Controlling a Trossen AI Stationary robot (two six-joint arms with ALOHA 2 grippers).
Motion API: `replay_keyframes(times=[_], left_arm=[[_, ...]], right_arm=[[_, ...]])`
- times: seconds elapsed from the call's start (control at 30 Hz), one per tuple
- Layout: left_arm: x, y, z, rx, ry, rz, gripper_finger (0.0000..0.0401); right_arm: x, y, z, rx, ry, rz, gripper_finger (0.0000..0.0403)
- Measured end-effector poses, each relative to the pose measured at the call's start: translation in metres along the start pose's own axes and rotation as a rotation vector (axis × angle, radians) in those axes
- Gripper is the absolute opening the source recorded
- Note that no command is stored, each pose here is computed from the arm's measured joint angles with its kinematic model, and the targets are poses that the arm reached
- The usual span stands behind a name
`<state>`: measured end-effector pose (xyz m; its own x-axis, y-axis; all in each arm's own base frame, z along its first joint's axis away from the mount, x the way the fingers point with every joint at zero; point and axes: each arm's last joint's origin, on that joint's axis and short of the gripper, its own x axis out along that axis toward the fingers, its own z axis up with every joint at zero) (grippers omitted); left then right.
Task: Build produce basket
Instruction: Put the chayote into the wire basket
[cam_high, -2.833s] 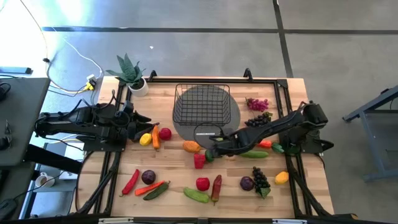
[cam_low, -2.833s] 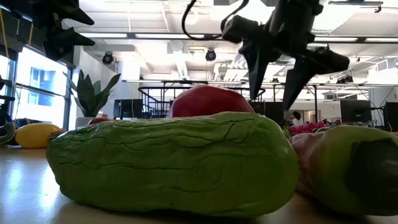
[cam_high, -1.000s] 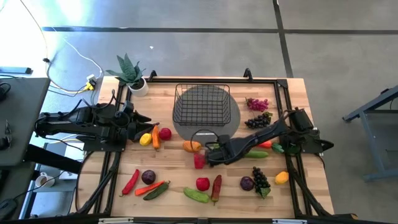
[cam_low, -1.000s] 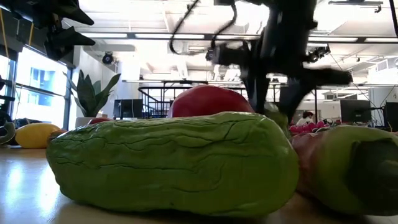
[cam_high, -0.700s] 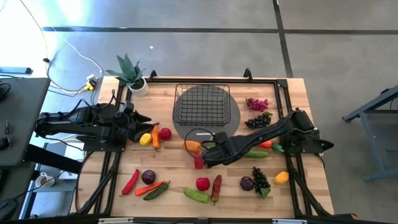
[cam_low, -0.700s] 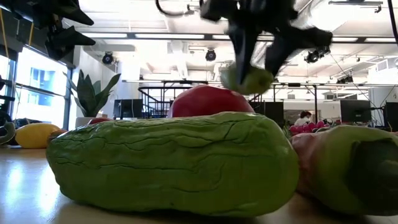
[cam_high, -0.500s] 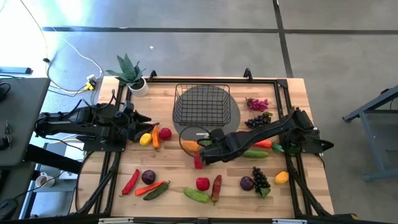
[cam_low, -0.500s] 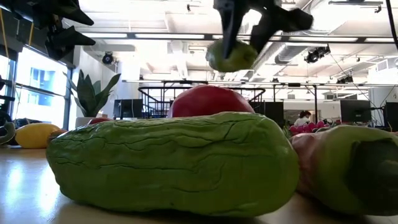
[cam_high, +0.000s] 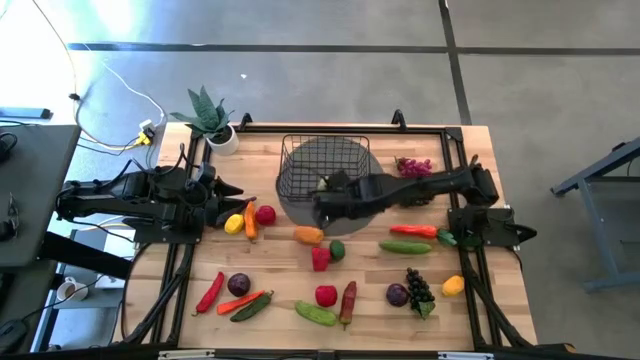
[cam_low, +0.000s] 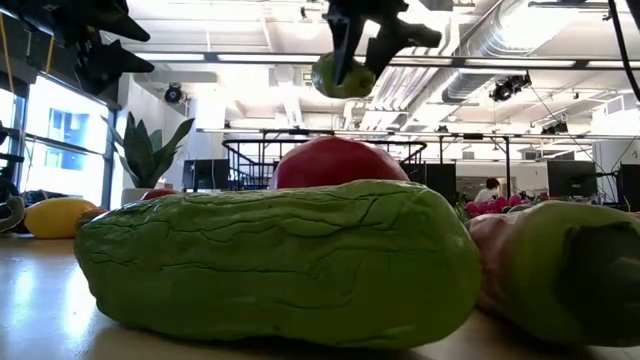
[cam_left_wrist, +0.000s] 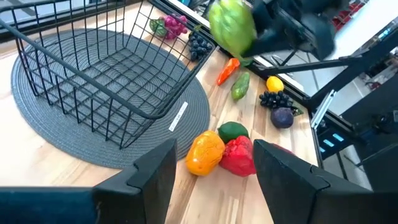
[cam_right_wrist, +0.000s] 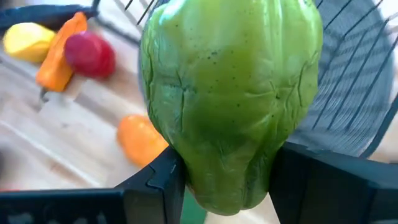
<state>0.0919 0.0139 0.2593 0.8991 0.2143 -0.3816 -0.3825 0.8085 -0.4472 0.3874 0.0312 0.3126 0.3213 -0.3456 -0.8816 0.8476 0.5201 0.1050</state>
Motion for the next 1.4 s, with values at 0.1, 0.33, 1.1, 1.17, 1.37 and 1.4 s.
replay_keyframes(times=[0.1, 0.33, 1.1, 1.17, 1.37, 1.4], left_arm=[[0.0, 0.0, 0.0, 0.01, 0.0, 0.001, 0.02], [0.0, 0.0, 0.0, 0.03, 0.003, -0.005, 0.0211], [0.018, 0.007, -0.006, 0.0, 0.064, 0.231, 0.0322], [0.02, 0.007, -0.006, 0.004, 0.074, 0.243, 0.0321], [0.027, 0.007, -0.008, 0.012, 0.109, 0.265, 0.0321], [0.028, 0.007, -0.008, 0.013, 0.114, 0.268, 0.0321]], right_arm=[[0.005, -0.009, 0.019, -0.023, 0.009, 0.0, 0.0152], [0.02, -0.036, 0.056, -0.032, 0.088, 0.003, 0.0157], [0.049, -0.113, 0.123, -0.053, 0.249, 0.071, 0.0159], [0.051, -0.116, 0.126, -0.058, 0.253, 0.07, 0.0159], [0.074, -0.116, 0.123, -0.067, 0.324, 0.023, 0.0159], [0.078, -0.115, 0.123, -0.069, 0.333, 0.02, 0.0159]])
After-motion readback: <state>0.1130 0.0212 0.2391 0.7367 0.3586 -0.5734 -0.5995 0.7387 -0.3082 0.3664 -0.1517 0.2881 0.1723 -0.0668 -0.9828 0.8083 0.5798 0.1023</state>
